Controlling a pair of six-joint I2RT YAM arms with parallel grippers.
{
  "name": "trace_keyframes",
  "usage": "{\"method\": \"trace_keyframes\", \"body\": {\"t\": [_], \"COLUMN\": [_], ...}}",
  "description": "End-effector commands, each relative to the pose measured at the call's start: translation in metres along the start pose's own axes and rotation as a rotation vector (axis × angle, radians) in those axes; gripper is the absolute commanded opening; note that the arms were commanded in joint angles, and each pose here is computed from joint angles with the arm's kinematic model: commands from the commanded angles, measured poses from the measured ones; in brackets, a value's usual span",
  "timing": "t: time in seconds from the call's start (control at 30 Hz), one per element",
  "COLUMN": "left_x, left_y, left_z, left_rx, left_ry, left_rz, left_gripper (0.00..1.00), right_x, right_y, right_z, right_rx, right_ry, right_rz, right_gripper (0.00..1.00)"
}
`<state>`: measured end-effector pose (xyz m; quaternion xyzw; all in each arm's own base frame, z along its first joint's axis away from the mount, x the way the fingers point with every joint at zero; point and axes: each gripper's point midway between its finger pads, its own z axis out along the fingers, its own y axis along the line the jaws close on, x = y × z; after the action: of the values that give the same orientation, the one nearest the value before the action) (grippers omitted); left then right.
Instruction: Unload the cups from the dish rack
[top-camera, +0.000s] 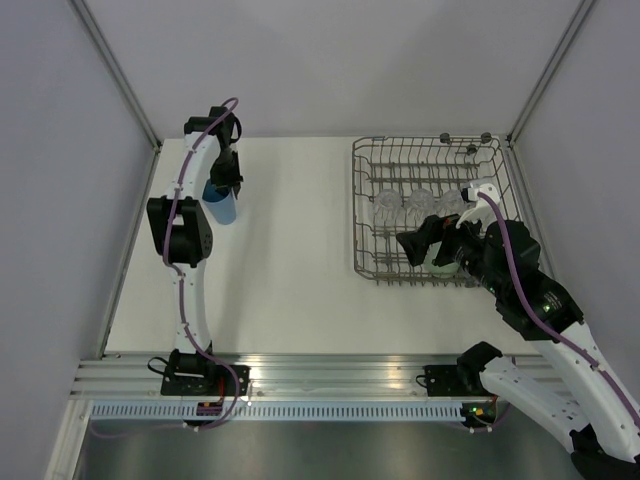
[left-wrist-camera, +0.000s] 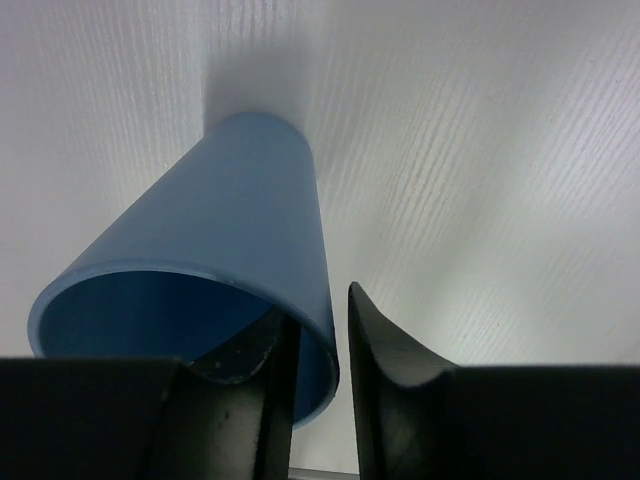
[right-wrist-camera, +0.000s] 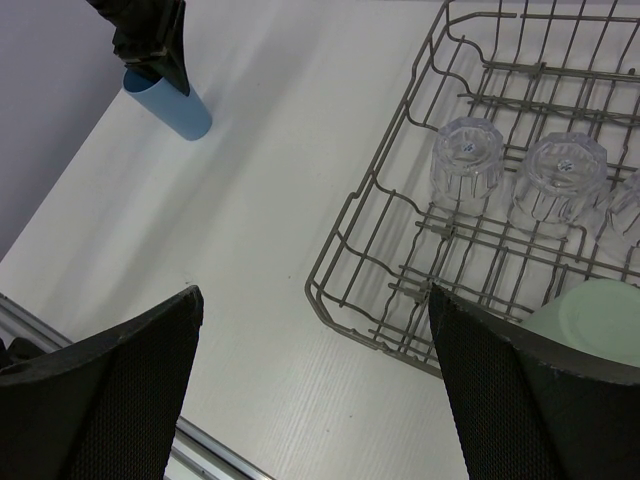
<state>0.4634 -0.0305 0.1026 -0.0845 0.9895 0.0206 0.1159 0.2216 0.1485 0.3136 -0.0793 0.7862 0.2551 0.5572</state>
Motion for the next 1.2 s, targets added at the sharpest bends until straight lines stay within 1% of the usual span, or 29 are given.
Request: {"method": "trace_keyframes", "body": {"t": [0.0, 0.03, 0.1, 0.17, 0.27, 0.33, 0.5, 0.53, 0.57, 0.63, 0.67, 0.7, 0.73, 0.77, 0.8, 0.87, 0.9, 0.93, 0.97, 1.0, 1.03, 1.1, 1.13, 1.17], "left_x": [-0.01, -0.01, -0.012, -0.013, -0.016, -0.019, -0.018, -0.016, -0.016, -0.014, -0.014, -0.014, -0.012, -0.009, -0.006, 0.006, 0.013, 0.021, 0.026, 0.041, 0.043, 0.055, 0.075, 0.078], "left_y": [0.001, 0.001, 0.001, 0.002, -0.001, -0.005, -0.003, -0.004, -0.004, -0.005, -0.004, -0.003, -0.002, -0.005, -0.004, -0.009, -0.01, -0.013, -0.013, -0.013, -0.016, -0.017, -0.016, -0.017], "left_z": [-0.004, -0.007, -0.014, -0.019, -0.039, -0.051, -0.077, -0.079, -0.09, -0.101, -0.109, -0.123, -0.129, -0.136, -0.153, -0.16, -0.18, -0.178, -0.187, -0.196, -0.206, -0.215, -0.223, -0.227], "left_rx": [0.012, 0.01, 0.014, 0.015, 0.042, 0.076, 0.087, 0.097, 0.105, 0.121, 0.125, 0.132, 0.134, 0.162, 0.175, 0.205, 0.224, 0.217, 0.215, 0.214, 0.23, 0.244, 0.261, 0.275], "left_ry": [-0.038, -0.042, -0.06, -0.069, -0.11, -0.135, -0.18, -0.179, -0.201, -0.218, -0.236, -0.264, -0.275, -0.28, -0.312, -0.305, -0.346, -0.343, -0.369, -0.388, -0.436, -0.477, -0.5, -0.537], "left_rz": [0.024, 0.024, 0.021, 0.015, 0.013, 0.01, 0.003, 0.005, 0.004, 0.006, 0.006, 0.003, 0.003, 0.005, 0.0, 0.011, 0.019, 0.033, 0.041, 0.047, 0.054, 0.059, 0.066, 0.059], "left_gripper": [0.32, 0.36, 0.4, 0.47, 0.56, 0.6, 0.64, 0.65, 0.66, 0.7, 0.76, 0.78, 0.81, 0.94, 1.0, 1.0, 1.0, 1.0, 1.0, 1.0, 1.0, 1.0, 1.0, 1.0], "right_x": [-0.009, -0.009, -0.01, -0.01, -0.009, -0.007, -0.005, -0.007, -0.006, 0.0, 0.003, 0.012, 0.011, 0.013, 0.013, 0.012, 0.016, 0.017, 0.021, 0.023, 0.024, 0.031, 0.032, 0.032], "right_y": [0.001, 0.001, 0.001, 0.0, -0.001, -0.002, -0.006, -0.011, -0.014, -0.031, -0.036, -0.042, -0.045, -0.058, -0.067, -0.085, -0.092, -0.096, -0.102, -0.113, -0.12, -0.133, -0.137, -0.142], "right_z": [-0.002, -0.001, -0.002, -0.001, 0.001, 0.003, 0.009, 0.01, 0.011, 0.018, 0.02, 0.025, 0.027, 0.024, 0.026, 0.024, 0.026, 0.027, 0.027, 0.028, 0.028, 0.03, 0.031, 0.032], "right_rx": [-0.002, 0.0, 0.001, 0.005, 0.014, 0.016, 0.046, 0.075, 0.097, 0.197, 0.228, 0.259, 0.283, 0.362, 0.413, 0.526, 0.563, 0.59, 0.624, 0.698, 0.735, 0.783, 0.79, 0.803], "right_ry": [-0.038, -0.037, -0.041, -0.039, -0.032, -0.025, -0.004, -0.008, -0.001, 0.035, 0.053, 0.095, 0.105, 0.113, 0.124, 0.12, 0.137, 0.147, 0.166, 0.181, 0.193, 0.223, 0.228, 0.221], "right_rz": [-0.018, -0.016, -0.018, -0.02, -0.023, -0.025, -0.045, -0.053, -0.059, -0.07, -0.072, -0.083, -0.088, -0.1, -0.109, -0.136, -0.147, -0.157, -0.168, -0.18, -0.183, -0.175, -0.161, -0.147], "right_gripper": [0.98, 0.98, 0.98, 0.98, 0.98, 0.98, 0.98, 0.98, 0.98, 0.98, 0.98, 0.98, 0.98, 0.98, 0.98, 0.98, 0.98, 0.98, 0.98, 0.98, 0.98, 0.98, 0.98, 0.98]}}
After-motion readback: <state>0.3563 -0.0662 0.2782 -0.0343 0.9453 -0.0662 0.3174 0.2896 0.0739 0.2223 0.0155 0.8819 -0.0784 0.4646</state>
